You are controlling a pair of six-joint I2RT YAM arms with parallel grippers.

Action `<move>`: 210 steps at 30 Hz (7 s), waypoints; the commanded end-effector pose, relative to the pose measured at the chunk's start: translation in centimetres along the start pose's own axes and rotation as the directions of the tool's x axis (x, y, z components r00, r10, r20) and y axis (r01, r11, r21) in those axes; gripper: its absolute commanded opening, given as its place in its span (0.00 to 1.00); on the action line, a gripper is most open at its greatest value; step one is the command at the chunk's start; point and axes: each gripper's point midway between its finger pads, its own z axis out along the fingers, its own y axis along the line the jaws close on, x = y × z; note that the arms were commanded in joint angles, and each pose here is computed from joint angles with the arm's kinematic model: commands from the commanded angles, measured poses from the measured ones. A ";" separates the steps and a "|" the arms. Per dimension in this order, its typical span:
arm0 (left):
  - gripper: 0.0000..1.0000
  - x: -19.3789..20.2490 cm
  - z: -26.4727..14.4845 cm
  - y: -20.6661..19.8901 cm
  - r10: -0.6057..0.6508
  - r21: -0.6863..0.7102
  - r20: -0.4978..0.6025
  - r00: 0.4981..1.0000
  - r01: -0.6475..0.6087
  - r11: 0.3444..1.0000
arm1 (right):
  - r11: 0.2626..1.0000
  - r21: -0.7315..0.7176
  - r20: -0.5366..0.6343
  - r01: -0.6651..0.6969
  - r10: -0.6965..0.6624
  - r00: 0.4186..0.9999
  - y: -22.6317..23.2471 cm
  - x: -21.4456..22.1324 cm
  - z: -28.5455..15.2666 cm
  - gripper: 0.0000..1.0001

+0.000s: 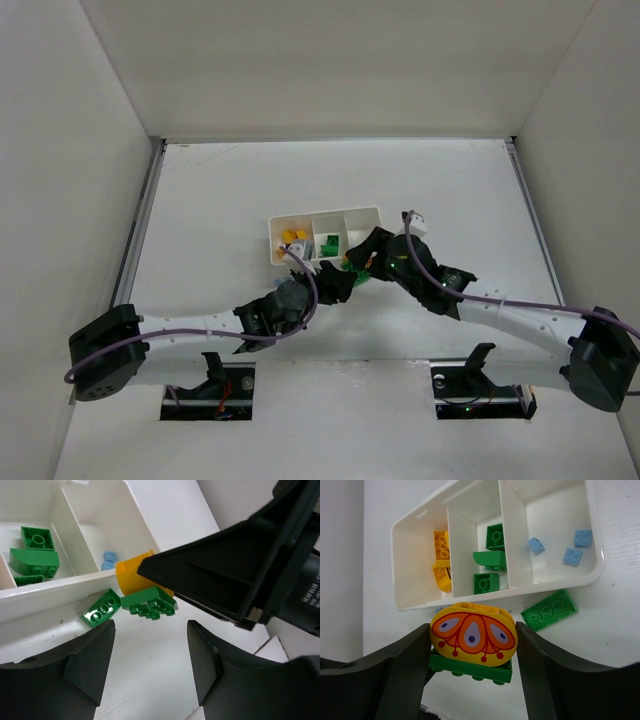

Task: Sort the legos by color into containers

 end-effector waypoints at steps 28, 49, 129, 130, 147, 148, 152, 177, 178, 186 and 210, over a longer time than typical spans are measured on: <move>0.23 -2.0 1.6 -1.2 -0.117 0.066 0.134 0.984 0.109 0.992 | 0.977 -0.170 0.046 -0.127 0.137 0.989 4.9 -1.6 -1.3 0.49; 0.14 -1.2 -1.8 0.3 -0.165 0.082 0.099 0.981 0.157 0.984 | 0.984 -0.166 0.142 -0.065 0.089 0.986 4.5 -5.4 -0.5 0.48; 0.54 -9.3 0.9 8.9 0.041 -0.239 0.110 0.993 -0.014 0.971 | 0.959 0.182 -0.067 0.217 -0.208 0.976 -5.1 4.7 4.2 0.84; 0.54 -9.1 0.1 9.3 0.038 -0.246 0.109 0.993 -0.010 0.969 | 0.956 0.189 -0.064 0.223 -0.214 0.975 -5.0 4.7 4.7 0.84; 0.44 -4.6 -7.9 18.8 -0.002 -0.514 0.059 0.998 0.032 0.857 | 0.771 0.479 -0.087 0.421 -0.435 0.896 -8.5 5.3 5.7 0.72; 0.43 -4.3 -7.9 19.0 -0.005 -0.521 0.051 0.999 0.031 0.853 | 0.768 0.479 -0.086 0.425 -0.440 0.894 -8.5 5.2 5.5 0.72; 0.41 -3.5 -7.9 19.6 -0.015 -0.546 0.026 1.000 0.027 0.838 | 0.743 0.501 -0.085 0.444 -0.468 0.879 -8.8 4.8 4.9 0.73; 0.41 -1.7 -7.9 19.6 -0.049 -0.541 -0.018 0.999 0.031 0.840 | 0.771 0.481 -0.119 0.417 -0.414 0.902 -11.3 5.0 5.2 0.87; 0.41 -1.6 -7.8 19.6 -0.049 -0.543 -0.023 0.999 0.028 0.839 | 0.774 0.480 -0.119 0.413 -0.409 0.905 -11.4 5.0 5.5 0.82; 0.40 -1.5 -7.9 19.7 -0.054 -0.541 -0.019 0.998 0.035 0.840 | 0.821 0.432 -0.087 0.373 -0.374 0.923 -10.8 4.8 5.0 0.46; 0.42 -1.6 -4.6 19.6 0.036 -0.568 -0.087 0.996 -0.079 0.820 | 0.864 0.128 0.120 0.486 -0.500 0.858 6.4 -3.3 9.2 0.52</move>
